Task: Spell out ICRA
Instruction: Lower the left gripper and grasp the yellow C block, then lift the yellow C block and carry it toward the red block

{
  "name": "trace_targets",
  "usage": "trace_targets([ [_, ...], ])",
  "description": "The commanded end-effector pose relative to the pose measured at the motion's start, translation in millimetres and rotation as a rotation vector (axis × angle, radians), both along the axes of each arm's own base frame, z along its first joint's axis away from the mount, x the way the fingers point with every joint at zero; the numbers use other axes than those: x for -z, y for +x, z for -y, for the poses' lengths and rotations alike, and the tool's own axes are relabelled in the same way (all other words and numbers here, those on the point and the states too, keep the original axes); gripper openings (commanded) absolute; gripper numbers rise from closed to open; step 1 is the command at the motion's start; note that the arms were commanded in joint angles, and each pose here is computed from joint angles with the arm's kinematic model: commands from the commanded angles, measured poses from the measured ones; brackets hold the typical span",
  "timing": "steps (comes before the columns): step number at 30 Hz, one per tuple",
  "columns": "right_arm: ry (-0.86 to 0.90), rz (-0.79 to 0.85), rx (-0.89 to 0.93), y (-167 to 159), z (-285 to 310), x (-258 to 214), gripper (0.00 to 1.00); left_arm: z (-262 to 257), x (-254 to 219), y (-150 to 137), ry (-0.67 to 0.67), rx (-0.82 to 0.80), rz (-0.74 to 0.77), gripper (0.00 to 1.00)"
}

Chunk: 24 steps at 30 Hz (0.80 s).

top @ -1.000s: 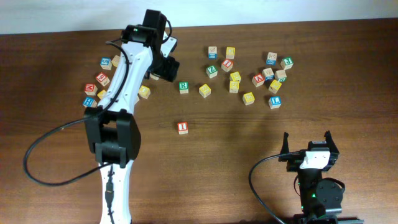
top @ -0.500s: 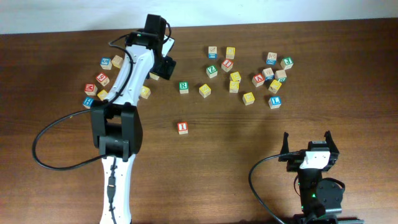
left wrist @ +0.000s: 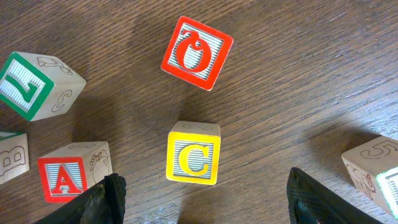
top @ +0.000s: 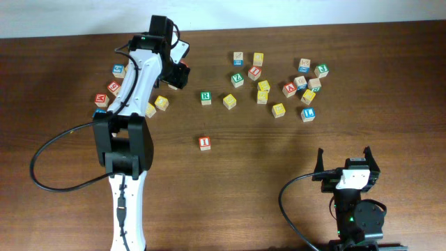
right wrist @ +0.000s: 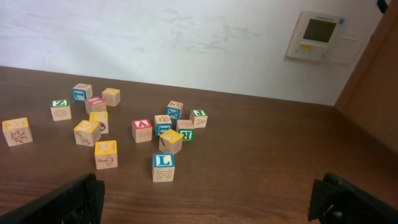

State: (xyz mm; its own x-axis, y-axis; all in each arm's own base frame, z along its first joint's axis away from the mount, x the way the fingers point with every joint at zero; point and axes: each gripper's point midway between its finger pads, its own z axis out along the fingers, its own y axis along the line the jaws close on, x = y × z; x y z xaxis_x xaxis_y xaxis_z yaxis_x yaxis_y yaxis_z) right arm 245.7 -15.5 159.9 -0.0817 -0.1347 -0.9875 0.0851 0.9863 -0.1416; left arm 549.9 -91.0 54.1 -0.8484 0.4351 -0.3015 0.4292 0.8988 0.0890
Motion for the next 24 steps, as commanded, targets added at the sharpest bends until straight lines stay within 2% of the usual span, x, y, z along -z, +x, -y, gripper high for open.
trace_targets([
  [1,0.000,-0.004,0.016,-0.4,3.2,2.8,0.98,-5.0,9.8,1.8,0.026,0.014,-0.007,0.74],
  [5,0.000,-0.004,0.016,-0.4,3.2,2.8,0.98,-6.4,30.5,0.2,0.039,0.012,-0.039,0.74],
  [8,0.000,-0.004,0.016,-0.4,3.2,2.8,0.98,-7.2,52.2,0.7,0.049,0.011,-0.061,0.70],
  [13,0.000,-0.004,0.016,-0.4,3.2,2.8,0.98,-13.5,53.8,10.6,0.087,-0.003,-0.022,0.67],
  [18,0.000,-0.004,0.016,-0.4,3.2,2.8,0.98,-13.2,53.4,11.9,0.085,-0.004,-0.017,0.49],
  [24,0.000,-0.004,0.016,-0.4,3.2,2.8,0.98,-13.1,53.4,11.9,0.079,-0.022,-0.017,0.40],
])
